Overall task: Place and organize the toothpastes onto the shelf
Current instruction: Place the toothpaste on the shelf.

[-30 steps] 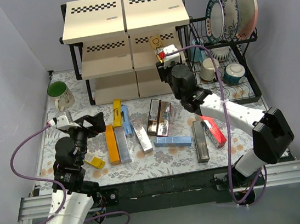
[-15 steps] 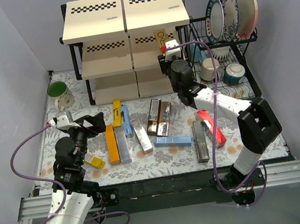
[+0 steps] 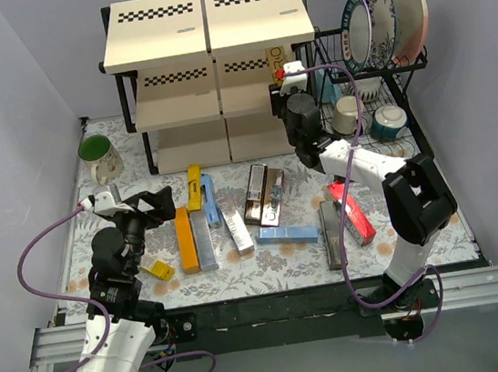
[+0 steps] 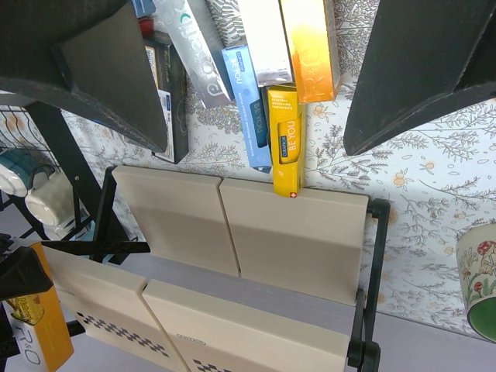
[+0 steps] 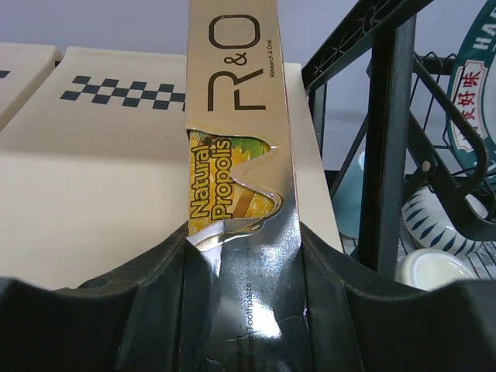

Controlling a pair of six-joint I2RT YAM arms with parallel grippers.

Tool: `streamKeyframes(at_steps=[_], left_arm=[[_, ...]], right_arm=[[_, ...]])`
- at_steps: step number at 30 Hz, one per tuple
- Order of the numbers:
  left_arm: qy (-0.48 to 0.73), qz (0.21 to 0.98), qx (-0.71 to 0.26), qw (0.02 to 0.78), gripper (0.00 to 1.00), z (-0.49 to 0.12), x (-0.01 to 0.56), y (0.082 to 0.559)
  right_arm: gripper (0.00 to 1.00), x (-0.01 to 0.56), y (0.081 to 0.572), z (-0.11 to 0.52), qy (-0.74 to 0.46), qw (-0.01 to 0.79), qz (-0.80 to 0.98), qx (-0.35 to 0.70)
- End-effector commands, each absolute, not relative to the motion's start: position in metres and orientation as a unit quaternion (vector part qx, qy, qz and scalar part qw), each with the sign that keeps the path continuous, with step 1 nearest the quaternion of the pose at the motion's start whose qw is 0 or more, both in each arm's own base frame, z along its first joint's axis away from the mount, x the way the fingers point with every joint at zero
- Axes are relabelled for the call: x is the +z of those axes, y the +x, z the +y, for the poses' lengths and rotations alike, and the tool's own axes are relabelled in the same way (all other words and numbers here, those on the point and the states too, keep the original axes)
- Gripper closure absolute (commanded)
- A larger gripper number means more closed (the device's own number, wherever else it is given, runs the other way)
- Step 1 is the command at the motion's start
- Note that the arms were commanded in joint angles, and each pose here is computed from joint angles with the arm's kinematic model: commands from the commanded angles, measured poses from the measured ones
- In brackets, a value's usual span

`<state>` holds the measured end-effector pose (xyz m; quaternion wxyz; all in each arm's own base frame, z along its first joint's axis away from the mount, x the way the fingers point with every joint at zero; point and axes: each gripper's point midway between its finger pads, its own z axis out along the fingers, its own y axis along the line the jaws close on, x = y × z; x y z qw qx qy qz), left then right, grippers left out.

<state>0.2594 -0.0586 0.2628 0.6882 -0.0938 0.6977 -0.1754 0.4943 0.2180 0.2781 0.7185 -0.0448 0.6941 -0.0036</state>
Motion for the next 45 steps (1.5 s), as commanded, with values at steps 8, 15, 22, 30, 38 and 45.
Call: streamKeyframes(at_steps=[8,15,22,30,38,45], left_arm=[[-0.087,0.699,-0.172,0.689,0.02,-0.059,0.264,0.258],[-0.085,0.698,-0.174,0.689,0.02,-0.06,0.265,0.258],[-0.085,0.699,-0.174,0.688,0.02,-0.059,0.265,0.258],[-0.085,0.699,-0.176,0.688,0.02,-0.06,0.264,0.257],[-0.085,0.697,-0.178,0.689,0.02,-0.06,0.266,0.256],[-0.083,0.7,-0.178,0.687,0.02,-0.061,0.264,0.257]], right_arm=[[0.48,0.317,0.513,0.22,0.0,0.751,0.659,0.047],[0.34,0.319,0.512,0.221,0.003,0.749,0.66,0.061],[0.23,0.326,0.508,0.224,-0.008,0.749,0.659,0.069],[0.14,0.347,0.487,0.217,-0.018,0.755,0.651,0.083],[0.14,0.34,0.472,0.21,-0.029,0.75,0.656,0.087],[0.17,0.325,0.471,0.215,-0.047,0.739,0.665,0.098]])
